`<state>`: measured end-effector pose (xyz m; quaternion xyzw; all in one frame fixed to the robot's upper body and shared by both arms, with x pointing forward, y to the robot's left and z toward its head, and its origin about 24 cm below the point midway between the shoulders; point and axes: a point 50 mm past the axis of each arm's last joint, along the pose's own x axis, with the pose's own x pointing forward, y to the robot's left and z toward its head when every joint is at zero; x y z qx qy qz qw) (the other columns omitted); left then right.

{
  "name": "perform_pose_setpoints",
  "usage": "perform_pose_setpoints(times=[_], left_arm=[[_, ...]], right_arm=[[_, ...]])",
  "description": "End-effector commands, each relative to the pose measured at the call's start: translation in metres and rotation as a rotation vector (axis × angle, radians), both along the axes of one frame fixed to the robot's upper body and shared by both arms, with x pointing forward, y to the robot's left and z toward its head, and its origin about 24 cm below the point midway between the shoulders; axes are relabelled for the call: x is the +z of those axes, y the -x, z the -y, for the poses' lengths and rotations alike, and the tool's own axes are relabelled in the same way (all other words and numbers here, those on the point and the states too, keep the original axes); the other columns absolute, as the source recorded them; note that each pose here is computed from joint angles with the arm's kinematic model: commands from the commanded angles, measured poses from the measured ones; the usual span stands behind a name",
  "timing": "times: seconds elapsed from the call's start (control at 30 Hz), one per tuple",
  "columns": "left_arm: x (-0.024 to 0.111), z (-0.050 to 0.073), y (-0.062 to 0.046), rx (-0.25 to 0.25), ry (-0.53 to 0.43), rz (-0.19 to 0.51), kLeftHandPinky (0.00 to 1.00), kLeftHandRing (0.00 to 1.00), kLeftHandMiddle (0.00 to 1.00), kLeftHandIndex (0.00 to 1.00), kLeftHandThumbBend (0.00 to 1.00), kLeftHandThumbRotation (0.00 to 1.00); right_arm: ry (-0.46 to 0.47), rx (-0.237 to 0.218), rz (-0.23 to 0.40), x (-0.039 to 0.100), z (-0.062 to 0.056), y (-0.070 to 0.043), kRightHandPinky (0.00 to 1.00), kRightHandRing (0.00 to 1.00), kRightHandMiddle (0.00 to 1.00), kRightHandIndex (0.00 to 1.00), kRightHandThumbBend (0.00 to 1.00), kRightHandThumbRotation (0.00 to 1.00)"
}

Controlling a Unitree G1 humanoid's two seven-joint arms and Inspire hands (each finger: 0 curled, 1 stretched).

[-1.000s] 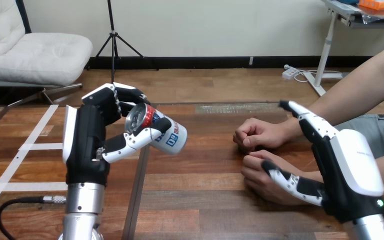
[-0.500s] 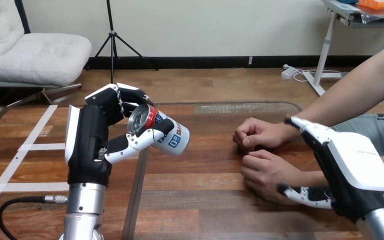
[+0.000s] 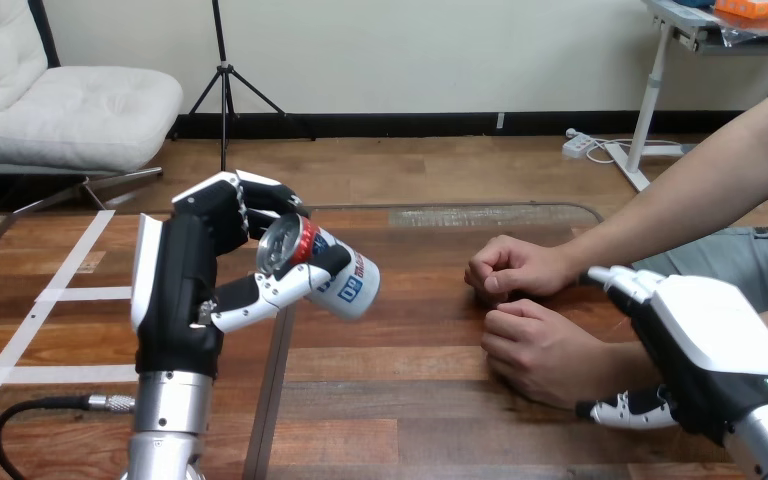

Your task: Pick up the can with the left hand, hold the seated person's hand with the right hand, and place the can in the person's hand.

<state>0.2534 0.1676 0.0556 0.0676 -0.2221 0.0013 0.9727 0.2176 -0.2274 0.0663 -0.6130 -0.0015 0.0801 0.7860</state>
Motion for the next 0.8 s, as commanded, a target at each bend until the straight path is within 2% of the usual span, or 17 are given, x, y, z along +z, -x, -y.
perform_pose_setpoints(times=[0.0, 0.77], left_arm=[[0.024, 0.002, -0.004, 0.003, 0.000, 0.117, 0.35, 0.39, 0.43, 0.43, 0.71, 0.00], [0.023, -0.002, -0.003, -0.001, -0.009, 0.115, 0.34, 0.39, 0.44, 0.43, 0.71, 0.00]], right_arm=[[0.049, 0.055, 0.074, 0.028, -0.009, -0.015, 0.99, 0.93, 0.91, 0.86, 0.81, 0.13], [0.204, 0.039, -0.075, 0.021, 0.000, -0.029, 1.00, 0.92, 0.89, 0.83, 0.82, 0.13]])
